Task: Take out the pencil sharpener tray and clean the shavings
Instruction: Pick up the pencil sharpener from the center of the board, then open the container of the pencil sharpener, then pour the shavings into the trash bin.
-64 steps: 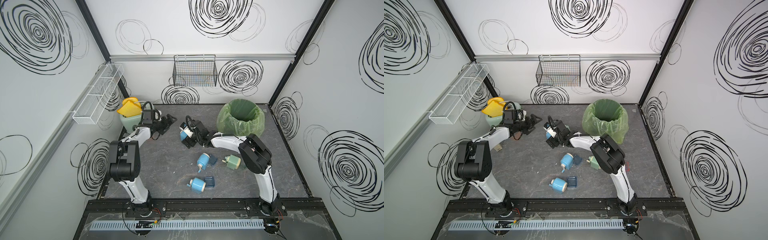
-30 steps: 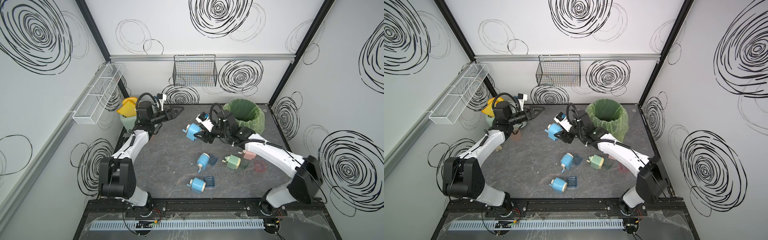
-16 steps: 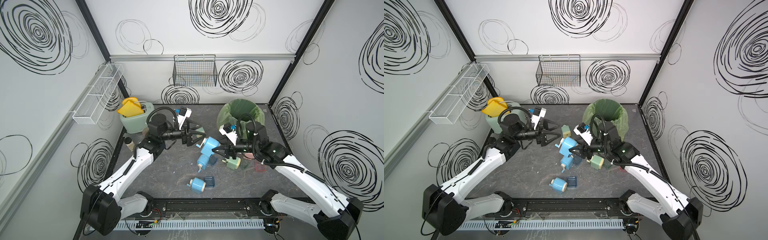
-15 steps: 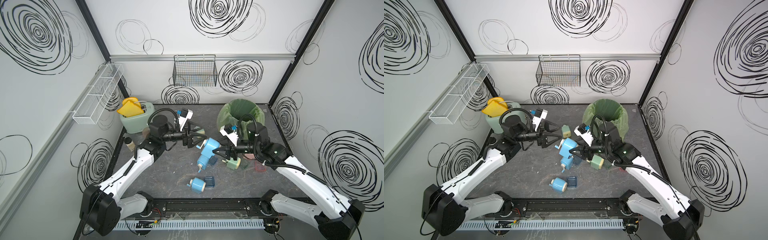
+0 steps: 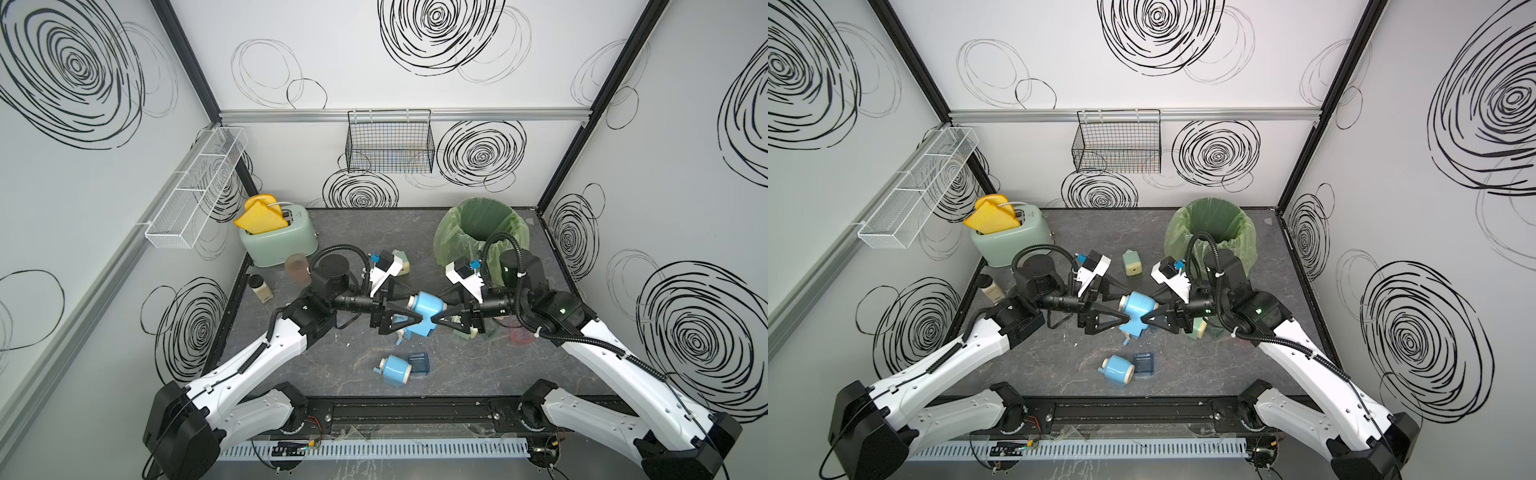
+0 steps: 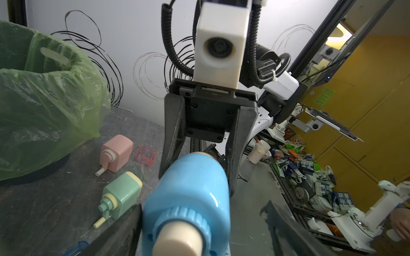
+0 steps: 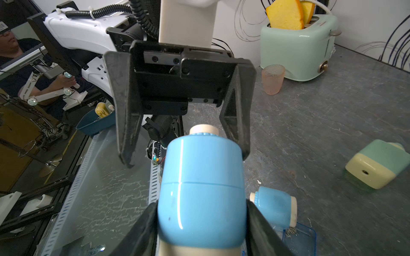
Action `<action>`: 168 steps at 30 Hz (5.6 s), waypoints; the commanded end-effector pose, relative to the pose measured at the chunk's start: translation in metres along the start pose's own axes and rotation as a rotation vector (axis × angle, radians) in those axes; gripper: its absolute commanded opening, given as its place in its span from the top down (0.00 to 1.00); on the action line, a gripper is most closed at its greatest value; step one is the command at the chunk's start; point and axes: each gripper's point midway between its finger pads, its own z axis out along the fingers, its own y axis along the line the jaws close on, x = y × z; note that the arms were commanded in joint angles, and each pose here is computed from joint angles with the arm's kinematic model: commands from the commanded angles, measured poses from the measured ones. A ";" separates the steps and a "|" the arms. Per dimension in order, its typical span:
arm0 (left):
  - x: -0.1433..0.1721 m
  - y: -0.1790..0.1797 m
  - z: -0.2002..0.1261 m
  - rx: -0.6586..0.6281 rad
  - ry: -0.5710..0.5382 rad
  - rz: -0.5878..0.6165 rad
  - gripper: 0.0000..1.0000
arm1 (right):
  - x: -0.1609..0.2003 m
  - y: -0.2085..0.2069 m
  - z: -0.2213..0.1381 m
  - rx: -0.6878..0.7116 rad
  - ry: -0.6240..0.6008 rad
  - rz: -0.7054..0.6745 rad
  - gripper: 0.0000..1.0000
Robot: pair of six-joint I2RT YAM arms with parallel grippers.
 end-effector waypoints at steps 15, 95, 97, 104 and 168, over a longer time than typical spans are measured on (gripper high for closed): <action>0.005 -0.009 0.002 0.083 0.028 0.017 0.64 | -0.040 0.020 -0.012 -0.056 -0.158 -0.104 0.55; -0.068 0.054 -0.059 -0.369 -0.189 0.112 0.63 | -0.035 -0.067 -0.063 0.181 -0.359 -0.026 0.64; -0.070 0.069 -0.062 -0.407 -0.175 0.067 0.63 | -0.037 -0.092 -0.074 0.367 -0.343 -0.028 0.63; -0.057 0.099 -0.077 -0.470 -0.231 -0.076 0.62 | -0.038 -0.181 -0.152 1.057 -0.098 0.033 0.62; -0.058 0.101 -0.097 -0.452 -0.285 -0.155 0.62 | -0.053 -0.248 -0.191 1.507 1.160 -0.744 0.59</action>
